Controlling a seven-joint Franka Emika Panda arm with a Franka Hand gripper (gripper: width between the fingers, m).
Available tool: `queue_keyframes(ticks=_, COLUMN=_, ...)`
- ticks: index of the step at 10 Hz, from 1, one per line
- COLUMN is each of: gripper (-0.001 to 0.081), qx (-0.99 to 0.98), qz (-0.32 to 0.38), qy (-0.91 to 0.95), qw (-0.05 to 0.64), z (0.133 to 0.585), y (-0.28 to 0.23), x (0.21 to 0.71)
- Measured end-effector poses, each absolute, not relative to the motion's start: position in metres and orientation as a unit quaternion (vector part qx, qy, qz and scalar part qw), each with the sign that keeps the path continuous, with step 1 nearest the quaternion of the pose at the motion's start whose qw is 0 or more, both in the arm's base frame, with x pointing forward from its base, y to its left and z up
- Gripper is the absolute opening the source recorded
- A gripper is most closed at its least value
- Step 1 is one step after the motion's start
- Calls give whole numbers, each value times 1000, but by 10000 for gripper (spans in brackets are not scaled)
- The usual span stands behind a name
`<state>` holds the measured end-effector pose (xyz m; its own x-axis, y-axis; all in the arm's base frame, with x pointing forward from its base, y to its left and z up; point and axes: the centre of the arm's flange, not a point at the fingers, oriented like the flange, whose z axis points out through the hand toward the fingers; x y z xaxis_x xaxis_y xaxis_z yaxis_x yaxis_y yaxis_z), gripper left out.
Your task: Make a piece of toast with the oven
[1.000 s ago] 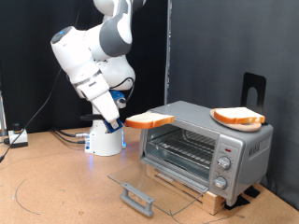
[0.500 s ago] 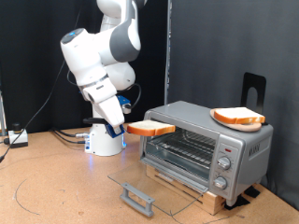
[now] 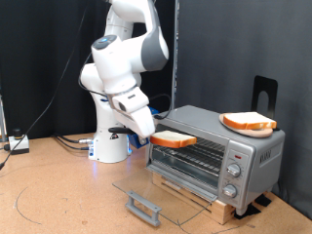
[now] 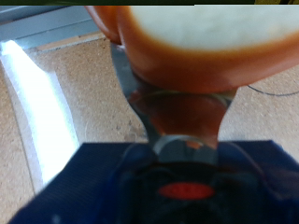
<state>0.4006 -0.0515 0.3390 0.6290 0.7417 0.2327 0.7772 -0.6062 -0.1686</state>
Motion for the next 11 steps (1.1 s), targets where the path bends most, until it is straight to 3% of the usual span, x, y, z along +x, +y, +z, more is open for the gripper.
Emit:
queue_keyframes(ticks=3, gripper=396, qx=-889, qz=-62, qy=-441, qw=110, z=326, y=-17, x=401)
queue_keyframes(ticks=7, gripper=396, qx=-863, qz=-104, qy=-488, qw=72, z=324, y=33, x=405)
queue_keyframes(ticks=11, gripper=396, qx=-856, qz=-71, qy=-512, qw=30, z=321, y=14, x=397)
